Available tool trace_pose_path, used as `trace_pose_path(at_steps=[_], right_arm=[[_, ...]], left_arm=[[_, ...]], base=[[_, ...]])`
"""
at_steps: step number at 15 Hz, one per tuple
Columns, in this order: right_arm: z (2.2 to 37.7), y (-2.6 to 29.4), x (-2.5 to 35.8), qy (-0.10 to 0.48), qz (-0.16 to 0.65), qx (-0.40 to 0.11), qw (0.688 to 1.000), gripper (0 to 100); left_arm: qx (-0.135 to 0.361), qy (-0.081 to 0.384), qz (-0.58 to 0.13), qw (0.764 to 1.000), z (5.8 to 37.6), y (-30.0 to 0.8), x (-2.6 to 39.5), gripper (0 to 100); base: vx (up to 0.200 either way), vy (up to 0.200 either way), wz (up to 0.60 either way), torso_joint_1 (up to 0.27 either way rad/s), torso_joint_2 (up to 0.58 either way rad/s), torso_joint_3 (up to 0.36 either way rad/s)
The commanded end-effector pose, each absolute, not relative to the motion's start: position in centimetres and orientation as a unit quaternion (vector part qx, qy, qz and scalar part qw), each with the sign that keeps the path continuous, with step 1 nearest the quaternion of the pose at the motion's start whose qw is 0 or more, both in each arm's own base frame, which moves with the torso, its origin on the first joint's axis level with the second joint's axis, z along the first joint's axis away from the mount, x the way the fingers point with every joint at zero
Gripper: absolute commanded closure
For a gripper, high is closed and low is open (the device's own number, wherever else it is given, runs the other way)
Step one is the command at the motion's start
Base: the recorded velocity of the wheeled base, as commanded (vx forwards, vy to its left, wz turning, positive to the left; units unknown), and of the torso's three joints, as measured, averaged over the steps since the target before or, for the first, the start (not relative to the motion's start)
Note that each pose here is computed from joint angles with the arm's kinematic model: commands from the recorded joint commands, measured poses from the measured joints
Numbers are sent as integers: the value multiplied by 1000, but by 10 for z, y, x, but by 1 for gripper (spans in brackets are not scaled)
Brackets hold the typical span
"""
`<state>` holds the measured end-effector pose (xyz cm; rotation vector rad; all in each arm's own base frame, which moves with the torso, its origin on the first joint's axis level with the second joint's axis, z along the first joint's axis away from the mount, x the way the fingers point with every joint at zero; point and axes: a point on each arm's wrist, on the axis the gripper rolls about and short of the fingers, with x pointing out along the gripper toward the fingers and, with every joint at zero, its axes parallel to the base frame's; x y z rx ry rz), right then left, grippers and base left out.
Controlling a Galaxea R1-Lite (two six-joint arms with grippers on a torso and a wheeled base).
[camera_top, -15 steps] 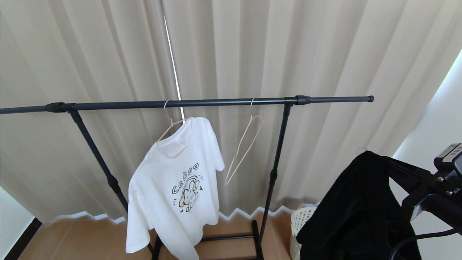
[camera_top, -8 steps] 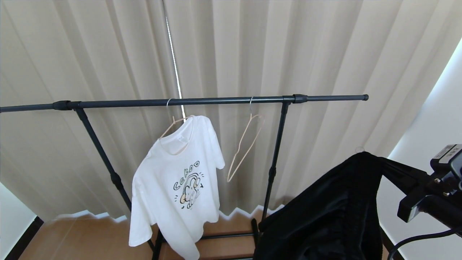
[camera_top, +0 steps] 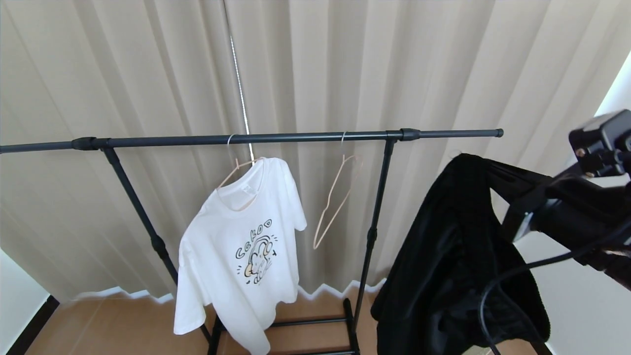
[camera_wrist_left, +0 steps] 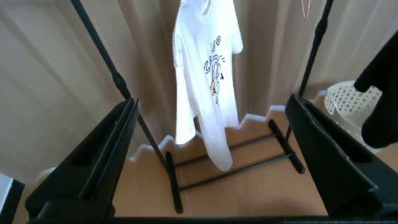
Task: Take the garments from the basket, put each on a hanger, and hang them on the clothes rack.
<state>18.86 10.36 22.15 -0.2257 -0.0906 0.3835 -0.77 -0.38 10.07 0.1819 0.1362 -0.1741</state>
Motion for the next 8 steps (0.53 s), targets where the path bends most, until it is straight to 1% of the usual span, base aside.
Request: trace_pose_path(at_steps=[1, 2, 3, 4, 5, 6, 7, 8], right_arm=[[222, 131, 222, -23, 203, -91, 975, 100], [214, 143, 242, -7, 201, -73, 977, 100], [204, 147, 249, 12, 204, -52, 977, 100], [196, 151, 254, 29, 203, -39, 978, 100], [188, 155, 261, 37, 200, -40, 978, 100], [188, 157, 265, 30, 198, -37, 979, 100], [188, 161, 269, 28, 179, -37, 983, 100], [189, 172, 272, 24, 158, -35, 987, 100]], left_arm=[[60, 129, -127, 982, 164, -6, 37, 0], [19, 154, -161, 975, 184, -12, 61, 0], [-21, 171, -183, 968, 198, -19, 77, 0], [-40, 194, -183, 963, 206, -27, 95, 0], [-44, 218, -175, 959, 209, -40, 113, 0], [-42, 244, -175, 953, 207, -55, 128, 0], [-40, 271, -187, 944, 204, -80, 142, 0], [-37, 294, -193, 935, 197, -102, 157, 0]], base=[[0, 0, 0, 0, 0, 0], [0, 0, 0, 0, 0, 0], [0, 0, 0, 0, 0, 0], [0, 0, 0, 0, 0, 0], [0, 0, 0, 0, 0, 0], [0, 0, 0, 0, 0, 0], [0, 0, 0, 0, 0, 0], [0, 0, 0, 0, 0, 0]])
